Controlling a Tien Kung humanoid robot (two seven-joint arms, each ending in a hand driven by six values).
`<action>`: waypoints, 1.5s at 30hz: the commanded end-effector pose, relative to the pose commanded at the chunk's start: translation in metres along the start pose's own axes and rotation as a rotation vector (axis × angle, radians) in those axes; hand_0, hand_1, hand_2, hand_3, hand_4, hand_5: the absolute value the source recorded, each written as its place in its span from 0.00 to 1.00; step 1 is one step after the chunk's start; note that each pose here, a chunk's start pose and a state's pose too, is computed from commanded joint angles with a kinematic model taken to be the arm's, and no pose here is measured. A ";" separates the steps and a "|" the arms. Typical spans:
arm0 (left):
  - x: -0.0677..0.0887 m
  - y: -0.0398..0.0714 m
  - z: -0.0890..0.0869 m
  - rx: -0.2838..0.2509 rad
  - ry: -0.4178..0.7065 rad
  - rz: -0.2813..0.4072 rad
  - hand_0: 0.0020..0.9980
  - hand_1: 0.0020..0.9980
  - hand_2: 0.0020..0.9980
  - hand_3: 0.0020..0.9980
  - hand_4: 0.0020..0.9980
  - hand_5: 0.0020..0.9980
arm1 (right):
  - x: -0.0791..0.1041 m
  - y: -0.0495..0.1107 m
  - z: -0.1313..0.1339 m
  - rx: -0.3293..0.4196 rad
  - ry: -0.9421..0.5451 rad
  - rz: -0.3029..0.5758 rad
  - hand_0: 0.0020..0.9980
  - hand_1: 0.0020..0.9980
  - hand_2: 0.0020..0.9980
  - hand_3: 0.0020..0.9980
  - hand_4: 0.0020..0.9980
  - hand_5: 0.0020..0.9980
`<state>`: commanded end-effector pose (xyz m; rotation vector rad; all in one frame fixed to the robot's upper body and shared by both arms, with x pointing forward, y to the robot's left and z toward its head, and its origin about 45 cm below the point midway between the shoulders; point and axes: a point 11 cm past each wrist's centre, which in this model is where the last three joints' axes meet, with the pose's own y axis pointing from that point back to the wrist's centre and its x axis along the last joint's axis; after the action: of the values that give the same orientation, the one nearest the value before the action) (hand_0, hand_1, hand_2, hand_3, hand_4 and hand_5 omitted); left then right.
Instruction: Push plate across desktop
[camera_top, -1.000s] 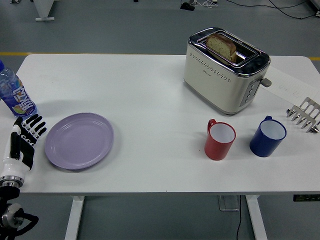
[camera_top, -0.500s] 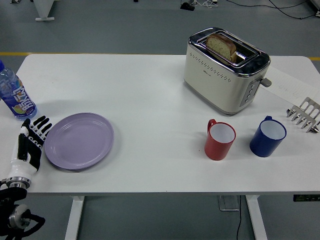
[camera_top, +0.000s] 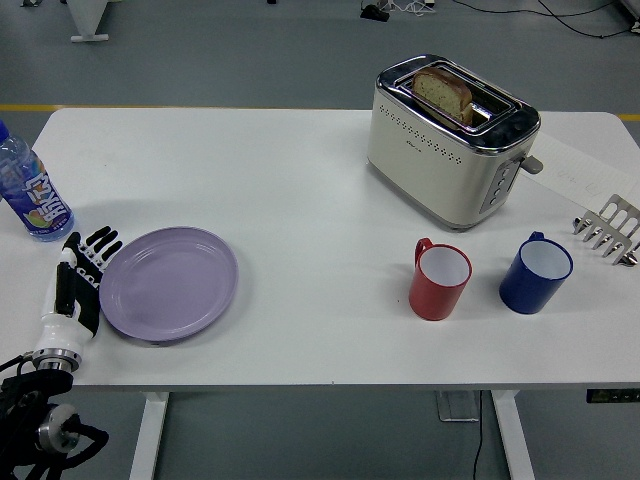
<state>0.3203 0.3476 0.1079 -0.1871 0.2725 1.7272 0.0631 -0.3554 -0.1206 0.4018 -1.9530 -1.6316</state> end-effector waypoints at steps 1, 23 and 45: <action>-0.002 0.000 -0.001 0.002 0.004 -0.002 0.83 0.83 0.83 0.72 0.54 1.00 | 0.000 0.000 0.000 0.001 -0.002 -0.001 0.55 0.47 0.61 0.59 0.32 0.51; -0.023 0.000 -0.010 0.025 0.019 -0.058 0.84 0.84 0.84 0.73 0.54 1.00 | -0.005 0.002 -0.005 0.011 0.008 -0.011 0.55 0.47 0.61 0.59 0.32 0.51; -0.061 0.004 -0.021 0.053 0.037 -0.147 0.84 0.84 0.85 0.74 0.54 1.00 | -0.007 0.003 -0.007 0.014 0.012 -0.014 0.55 0.47 0.61 0.59 0.32 0.51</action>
<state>0.3262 0.2837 0.1052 -0.1958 0.3229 1.5702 0.0728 -0.3564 -0.1190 0.4306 -1.9582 -1.6208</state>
